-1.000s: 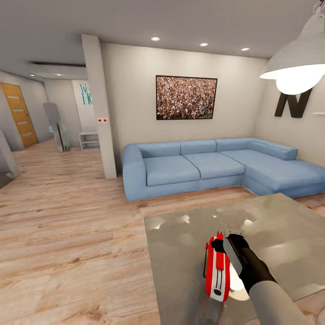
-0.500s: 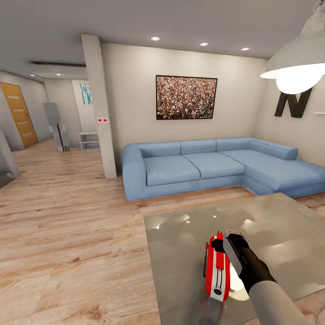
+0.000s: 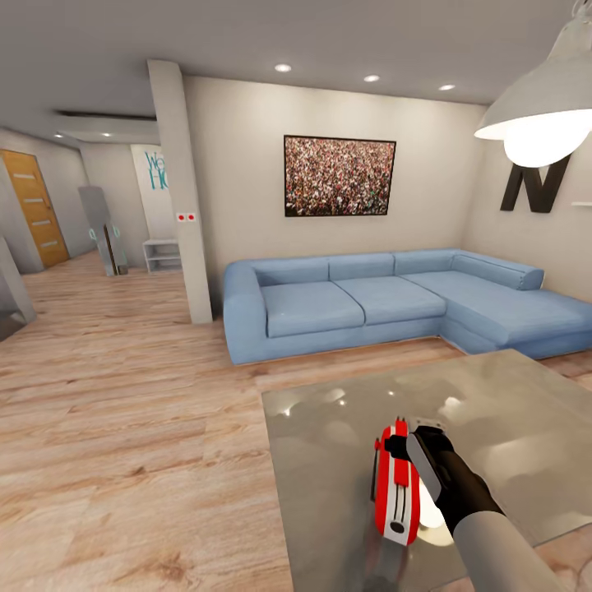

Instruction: Turn on the radio receiver that's on the table in the living room.

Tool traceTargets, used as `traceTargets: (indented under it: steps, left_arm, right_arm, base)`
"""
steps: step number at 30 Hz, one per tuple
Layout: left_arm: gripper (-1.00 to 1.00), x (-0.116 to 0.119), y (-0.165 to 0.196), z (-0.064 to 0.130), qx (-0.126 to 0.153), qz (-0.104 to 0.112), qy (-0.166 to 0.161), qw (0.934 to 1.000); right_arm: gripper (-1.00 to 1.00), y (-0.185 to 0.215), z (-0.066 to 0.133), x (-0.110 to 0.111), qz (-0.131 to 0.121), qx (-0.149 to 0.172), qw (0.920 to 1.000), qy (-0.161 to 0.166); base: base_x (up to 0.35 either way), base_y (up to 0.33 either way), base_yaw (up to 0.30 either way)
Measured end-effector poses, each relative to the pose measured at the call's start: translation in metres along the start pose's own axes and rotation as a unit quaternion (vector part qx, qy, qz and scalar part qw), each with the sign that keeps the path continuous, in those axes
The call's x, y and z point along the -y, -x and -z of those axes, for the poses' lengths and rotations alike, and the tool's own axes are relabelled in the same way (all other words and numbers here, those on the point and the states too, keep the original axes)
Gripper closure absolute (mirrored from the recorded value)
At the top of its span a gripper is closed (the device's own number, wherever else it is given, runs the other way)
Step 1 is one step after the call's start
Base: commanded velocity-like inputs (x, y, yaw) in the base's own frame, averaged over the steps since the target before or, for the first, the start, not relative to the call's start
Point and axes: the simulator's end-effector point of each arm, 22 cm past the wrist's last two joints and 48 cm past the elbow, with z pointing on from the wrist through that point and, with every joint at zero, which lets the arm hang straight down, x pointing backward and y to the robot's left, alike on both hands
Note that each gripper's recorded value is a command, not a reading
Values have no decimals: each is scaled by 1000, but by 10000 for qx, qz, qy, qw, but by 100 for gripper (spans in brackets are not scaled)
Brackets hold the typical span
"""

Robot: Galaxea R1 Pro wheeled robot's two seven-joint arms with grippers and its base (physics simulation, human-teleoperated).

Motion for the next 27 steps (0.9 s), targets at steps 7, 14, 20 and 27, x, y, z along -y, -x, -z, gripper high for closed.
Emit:
traceTargets:
  steps: [7, 14, 20, 27]
  left_arm:
    - [-100, 1, -11, -8, -13, -2, 2, 10000]
    - [-100, 11, -15, -6, -62, 19, -75, 10000]
    - [-100, 12, -16, -6, -65, 34, -81, 9999]
    - [-100, 12, -16, -6, -65, 35, -77, 9999]
  right_arm:
    - [-100, -10, -10, -1, -16, -20, 10000, 19]
    - [-100, -12, -10, -1, -12, -62, 10000, 26]
    - [-100, -13, -10, -1, -12, -85, 10000, 26]
    - [-100, -22, -13, -2, 15, -194, 9998, 17]
  base:
    - [0, 0, 0]
    - [0, 0, 0]
    - [0, 0, 0]
    - [0, 0, 0]
